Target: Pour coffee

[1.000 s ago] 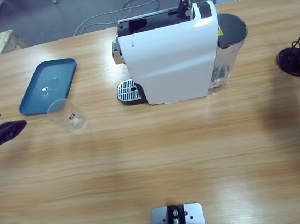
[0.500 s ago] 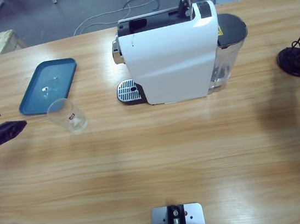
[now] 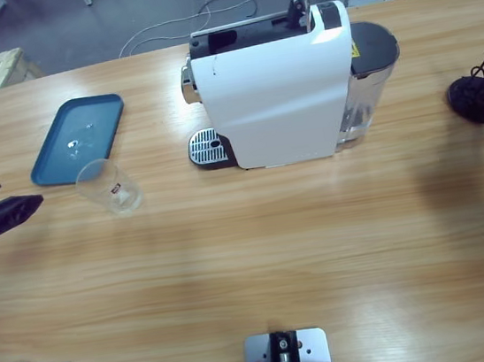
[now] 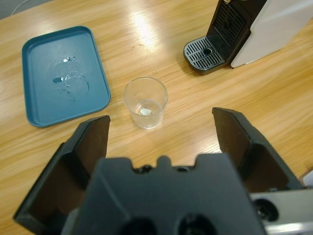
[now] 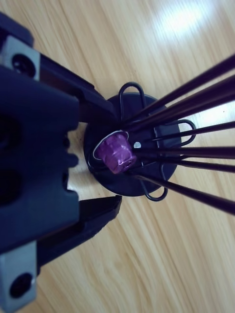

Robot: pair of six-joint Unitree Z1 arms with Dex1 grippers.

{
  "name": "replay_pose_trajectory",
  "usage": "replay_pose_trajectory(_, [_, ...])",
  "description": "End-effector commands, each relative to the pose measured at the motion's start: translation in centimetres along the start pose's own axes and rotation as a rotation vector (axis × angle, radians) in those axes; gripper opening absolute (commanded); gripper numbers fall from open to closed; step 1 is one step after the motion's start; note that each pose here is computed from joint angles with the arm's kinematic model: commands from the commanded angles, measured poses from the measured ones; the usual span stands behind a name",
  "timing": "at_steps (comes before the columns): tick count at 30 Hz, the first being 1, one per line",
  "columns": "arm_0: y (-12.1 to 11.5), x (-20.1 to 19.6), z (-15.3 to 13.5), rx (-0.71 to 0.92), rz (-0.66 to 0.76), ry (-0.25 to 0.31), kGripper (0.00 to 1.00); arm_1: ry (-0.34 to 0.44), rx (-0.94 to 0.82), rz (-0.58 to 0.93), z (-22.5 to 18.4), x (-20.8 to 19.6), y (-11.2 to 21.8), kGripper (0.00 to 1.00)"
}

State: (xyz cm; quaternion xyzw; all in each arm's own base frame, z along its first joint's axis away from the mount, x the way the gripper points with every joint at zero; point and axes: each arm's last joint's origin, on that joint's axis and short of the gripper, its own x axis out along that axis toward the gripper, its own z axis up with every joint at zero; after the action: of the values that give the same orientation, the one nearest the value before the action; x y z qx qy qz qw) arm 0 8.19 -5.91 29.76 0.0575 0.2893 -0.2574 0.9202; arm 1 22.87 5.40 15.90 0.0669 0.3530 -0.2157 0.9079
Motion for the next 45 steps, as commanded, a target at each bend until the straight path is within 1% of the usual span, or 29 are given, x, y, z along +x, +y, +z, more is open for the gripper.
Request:
replay_pose_trajectory(1, [0.0,0.6,-0.8,0.023,0.001,0.032,0.885,0.007,-0.029,-0.023,-0.7,1.1,-0.4,0.583])
replay_pose_trajectory(2, [0.0,0.6,-0.8,0.023,0.002,0.032,0.885,-0.004,-0.039,-0.012,-0.6,1.0,-0.3,0.549])
replay_pose_trajectory(6, [-0.1,0.7,-0.8,0.023,0.002,0.036,0.885,-0.037,-0.087,0.022,-0.1,0.9,-0.1,0.545])
replay_pose_trajectory(9, [-0.1,0.7,-0.8,0.023,0.002,0.037,0.885,-0.038,-0.108,0.036,-0.1,1.0,0.1,0.538])
replay_pose_trajectory(10, [-0.1,0.7,-0.8,0.023,0.002,0.038,0.885,-0.034,-0.112,0.037,-0.1,1.1,0.1,0.469])
replay_pose_trajectory(11, [-0.1,0.7,-0.8,0.024,0.002,0.038,0.885,-0.033,-0.118,0.038,-0.2,1.1,0.2,0.427])
replay_pose_trajectory(12, [-0.1,0.7,-0.7,0.024,0.002,0.039,0.885,-0.033,-0.125,0.039,-0.2,1.1,0.2,0.413])
replay_pose_trajectory(14, [-0.1,0.8,-0.7,0.023,0.002,0.04,0.885,-0.038,-0.143,0.048,-0.2,1.0,0.1,0.301])
replay_pose_trajectory(16, [-0.1,0.8,-0.7,0.024,0.003,0.041,0.885,-0.035,-0.149,0.057,-0.3,0.9,0.1,0.293])
replay_pose_trajectory(17, [-0.1,0.8,-0.7,0.023,0.003,0.039,0.885,-0.029,-0.152,0.059,-0.4,1.0,0.1,0.251])
replay_pose_trajectory(18, [-0.1,0.8,-0.7,0.023,0.002,0.04,0.885,-0.023,-0.156,0.057,-0.6,1.1,0.0,0.172])
replay_pose_trajectory(20, [-0.1,0.7,-0.7,0.023,0.002,0.039,0.885,-0.014,-0.161,0.057,-1.0,1.2,-0.1,0.162])
replay_pose_trajectory(21, [-0.1,0.7,-0.7,0.023,0.002,0.038,0.885,-0.007,-0.166,0.053,-1.3,1.2,-0.3,0.116])
replay_pose_trajectory(22, [-0.1,0.7,-0.7,0.023,0.002,0.039,0.885,-0.002,-0.17,0.05,-1.6,1.2,-0.5,0.041])
replay_pose_trajectory(23, [-0.1,0.8,-0.7,0.023,0.002,0.04,0.885,0.0,-0.171,0.05,-1.8,1.2,-0.6,0.039])
replay_pose_trajectory(25, [-0.1,0.7,-0.7,0.024,0.002,0.038,0.885,-0.02,-0.163,0.058,-1.6,0.8,-0.7,0.041])
replay_pose_trajectory(26, [-0.1,0.7,-0.7,0.024,0.002,0.039,0.885,-0.039,-0.154,0.067,-1.2,0.4,-0.8,0.125])
replay_pose_trajectory(28, [-0.1,0.8,-0.7,0.024,0.002,0.039,0.885,-0.045,-0.151,0.077,-0.9,-0.1,-0.9,0.499])
replay_pose_trajectory(29, [-0.1,0.8,-0.7,0.024,0.002,0.04,0.885,-0.038,-0.154,0.073,-1.0,-0.1,-0.9,0.616])
replay_pose_trajectory(30, [-0.1,0.8,-0.7,0.024,0.002,0.04,0.885,-0.035,-0.152,0.072,-1.0,0.0,-0.9,0.679])
replay_pose_trajectory(32, [-0.1,0.8,-0.7,0.024,0.002,0.04,0.885,-0.034,-0.149,0.072,-1.0,0.0,-0.9,0.696])
replay_pose_trajectory(38, [-0.1,0.7,-0.7,0.024,0.002,0.039,0.885,-0.031,-0.148,0.068,-1.1,0.0,-0.9,0.688])
replay_pose_trajectory(40, [-0.1,0.7,-0.7,0.023,0.002,0.039,0.885,-0.03,-0.149,0.063,-1.1,0.0,-1.0,0.67])
replay_pose_trajectory(42, [-0.1,0.7,-0.7,0.023,0.002,0.039,0.885,-0.027,-0.142,0.053,-1.0,0.2,-1.2,0.607])
replay_pose_trajectory(43, [-0.1,0.8,-0.7,0.023,0.002,0.04,0.885,-0.027,-0.14,0.051,-1.0,0.2,-1.3,0.556])
replay_pose_trajectory(45, [-0.1,0.8,-0.7,0.024,0.002,0.04,0.885,-0.027,-0.138,0.05,-1.0,0.2,-1.3,0.545])
